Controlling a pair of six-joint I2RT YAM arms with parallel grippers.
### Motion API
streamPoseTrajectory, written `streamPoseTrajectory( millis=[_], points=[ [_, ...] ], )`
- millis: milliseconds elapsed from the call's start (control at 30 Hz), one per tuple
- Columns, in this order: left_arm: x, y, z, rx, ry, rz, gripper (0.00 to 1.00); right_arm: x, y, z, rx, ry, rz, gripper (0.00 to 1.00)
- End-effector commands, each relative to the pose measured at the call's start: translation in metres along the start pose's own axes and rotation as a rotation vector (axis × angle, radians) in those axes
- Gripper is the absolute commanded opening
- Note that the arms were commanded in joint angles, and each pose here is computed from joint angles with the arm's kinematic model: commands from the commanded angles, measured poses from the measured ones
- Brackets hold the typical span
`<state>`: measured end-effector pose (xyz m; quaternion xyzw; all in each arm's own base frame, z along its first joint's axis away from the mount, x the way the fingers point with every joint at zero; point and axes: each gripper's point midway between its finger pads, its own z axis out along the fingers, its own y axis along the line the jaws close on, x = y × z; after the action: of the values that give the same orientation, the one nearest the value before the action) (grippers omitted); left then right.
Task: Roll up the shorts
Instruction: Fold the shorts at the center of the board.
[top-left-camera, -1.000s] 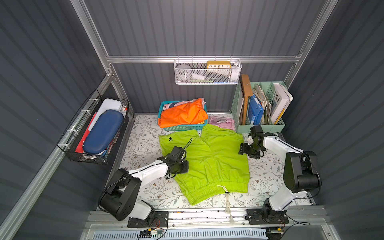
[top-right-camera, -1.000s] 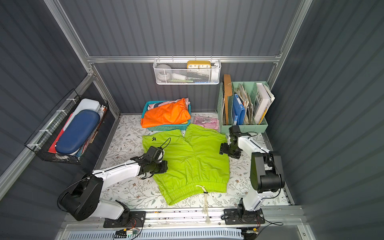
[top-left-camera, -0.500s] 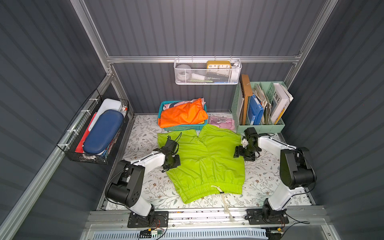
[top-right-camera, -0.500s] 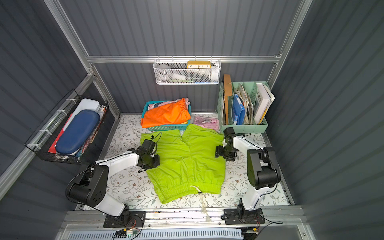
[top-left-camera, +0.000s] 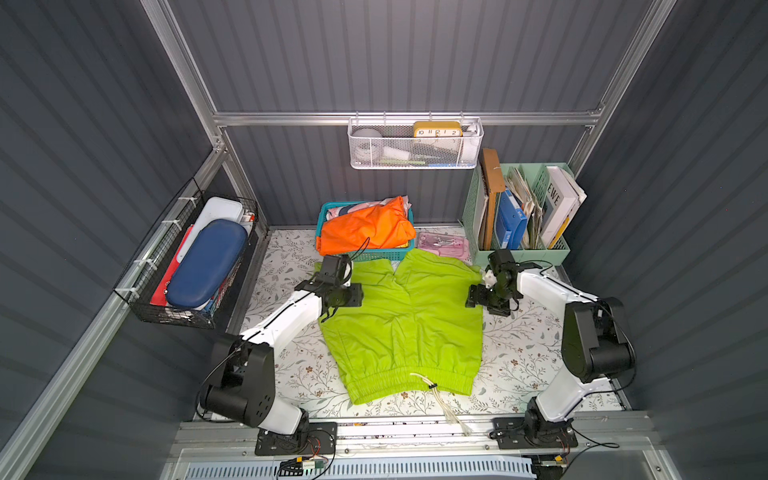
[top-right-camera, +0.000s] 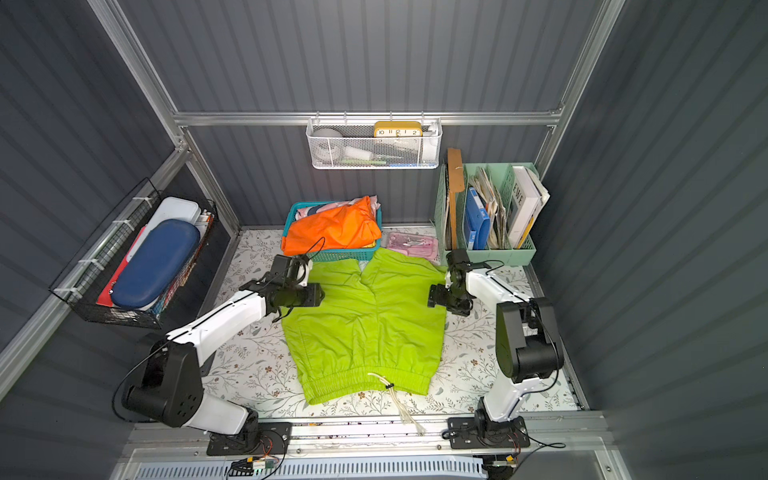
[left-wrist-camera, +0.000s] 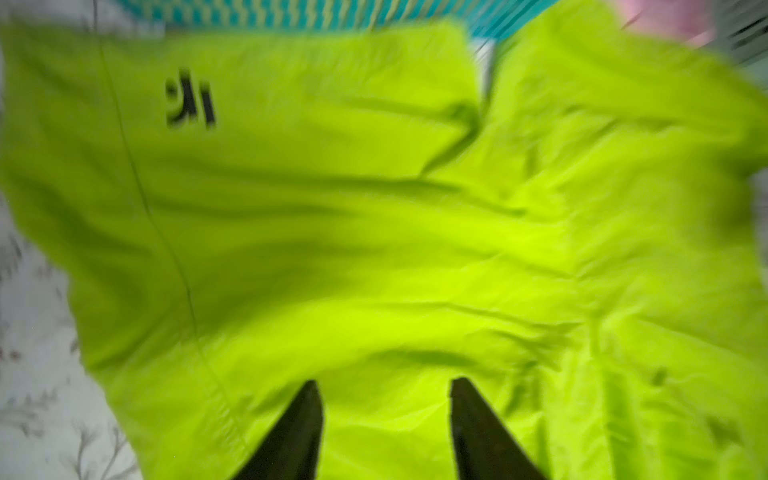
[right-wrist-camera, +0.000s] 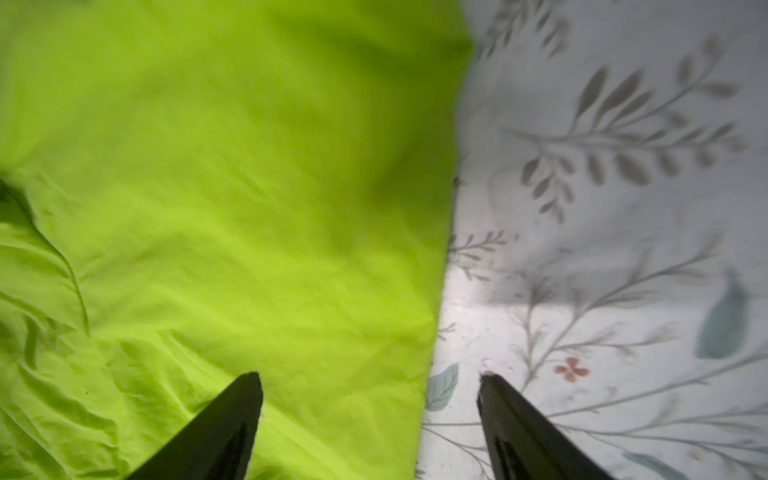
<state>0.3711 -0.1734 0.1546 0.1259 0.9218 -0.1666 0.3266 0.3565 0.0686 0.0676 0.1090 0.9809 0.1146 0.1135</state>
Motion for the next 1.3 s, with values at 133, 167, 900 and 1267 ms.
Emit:
streamPoseTrajectory(
  millis=[133,167,900,1267],
  points=[
    [-0.018,-0.137,-0.03,0.356,-0.056,0.37,0.93,-0.035,-0.027,-0.016,0.041,-0.054,0.059,0.9],
    [-0.011,-0.15,-0.027,0.373,-0.036,0.372,0.93,-0.038,-0.03,-0.016,0.041,-0.058,0.063,0.9],
    [0.125,-0.306,0.023,0.458,0.219,0.656,1.0,-0.074,0.003,0.006,-0.149,-0.054,0.035,0.86],
    [0.186,-0.337,0.036,0.415,0.34,0.656,1.0,-0.075,0.006,0.029,-0.144,-0.031,0.04,0.84]
  ],
)
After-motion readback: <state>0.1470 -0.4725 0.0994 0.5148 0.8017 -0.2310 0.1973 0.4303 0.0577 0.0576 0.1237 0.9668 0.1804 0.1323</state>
